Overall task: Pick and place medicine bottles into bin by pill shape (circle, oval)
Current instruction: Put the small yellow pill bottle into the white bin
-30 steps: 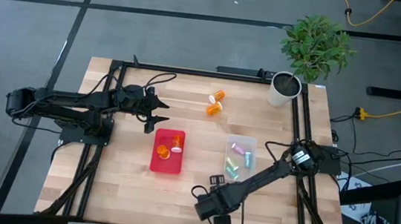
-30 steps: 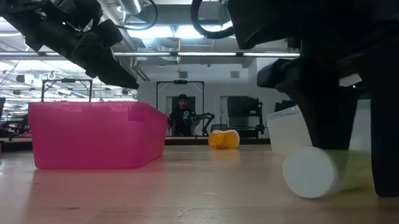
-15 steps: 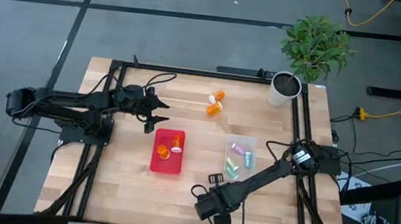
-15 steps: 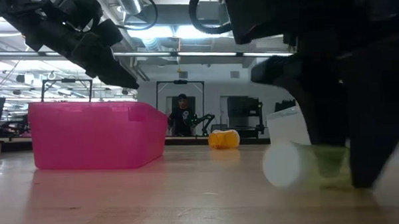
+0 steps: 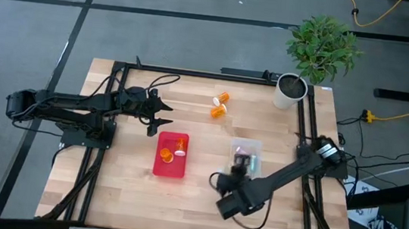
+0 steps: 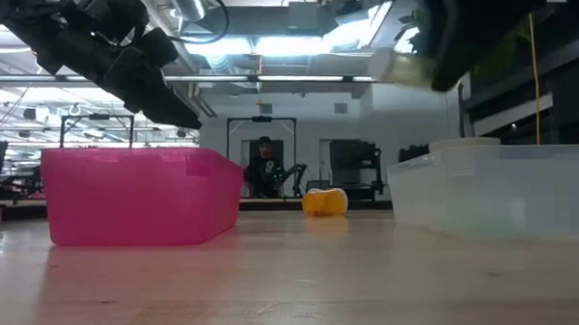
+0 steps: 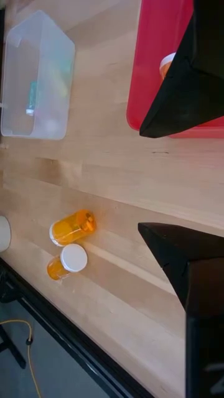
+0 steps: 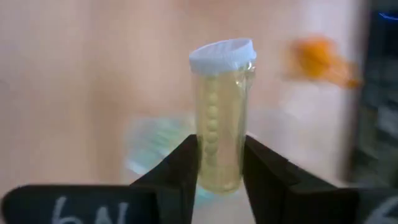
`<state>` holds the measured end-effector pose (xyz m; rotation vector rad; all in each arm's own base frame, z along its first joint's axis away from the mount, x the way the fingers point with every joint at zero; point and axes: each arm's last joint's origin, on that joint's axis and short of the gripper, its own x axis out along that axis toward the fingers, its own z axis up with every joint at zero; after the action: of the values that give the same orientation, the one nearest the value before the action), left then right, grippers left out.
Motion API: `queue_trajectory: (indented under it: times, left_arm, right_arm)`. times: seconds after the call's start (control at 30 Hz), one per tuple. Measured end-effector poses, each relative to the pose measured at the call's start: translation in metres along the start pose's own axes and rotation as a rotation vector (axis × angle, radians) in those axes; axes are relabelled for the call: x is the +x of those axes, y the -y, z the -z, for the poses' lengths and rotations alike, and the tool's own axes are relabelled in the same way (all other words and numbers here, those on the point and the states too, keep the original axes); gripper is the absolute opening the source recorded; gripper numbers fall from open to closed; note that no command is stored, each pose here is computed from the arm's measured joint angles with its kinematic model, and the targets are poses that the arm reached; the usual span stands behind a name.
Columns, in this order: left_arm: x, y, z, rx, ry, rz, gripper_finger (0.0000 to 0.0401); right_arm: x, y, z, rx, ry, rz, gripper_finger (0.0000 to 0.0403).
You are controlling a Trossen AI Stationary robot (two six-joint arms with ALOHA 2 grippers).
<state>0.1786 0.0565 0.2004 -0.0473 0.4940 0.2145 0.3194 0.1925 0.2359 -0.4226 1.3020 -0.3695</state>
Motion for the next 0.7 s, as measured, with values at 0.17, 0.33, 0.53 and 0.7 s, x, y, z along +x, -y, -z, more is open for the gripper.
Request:
queue_trajectory:
  times: [0.17, 0.33, 0.53, 0.7]
  left_arm:
    - [0.0, 0.0, 0.0, 0.0, 0.0, 0.0, 0.0229]
    - [0.0, 0.0, 0.0, 0.0, 0.0, 0.0, 0.0229]
    - [0.0, 0.0, 0.0, 0.001, -0.001, 0.0, 0.0229]
    - [0.0, 0.0, 0.0, 0.001, 0.001, 0.0, 0.0229]
  right_arm:
    - [-0.01, 0.027, 0.023, 0.138, -0.093, 0.148, 0.0112]
    - [-0.007, 0.035, 0.033, 0.158, -0.072, 0.087, 0.0112]
    - [0.006, 0.047, 0.052, 0.231, -0.148, 0.059, 0.0113]
    - [0.015, 0.042, 0.053, 0.234, -0.125, -0.139, 0.0113]
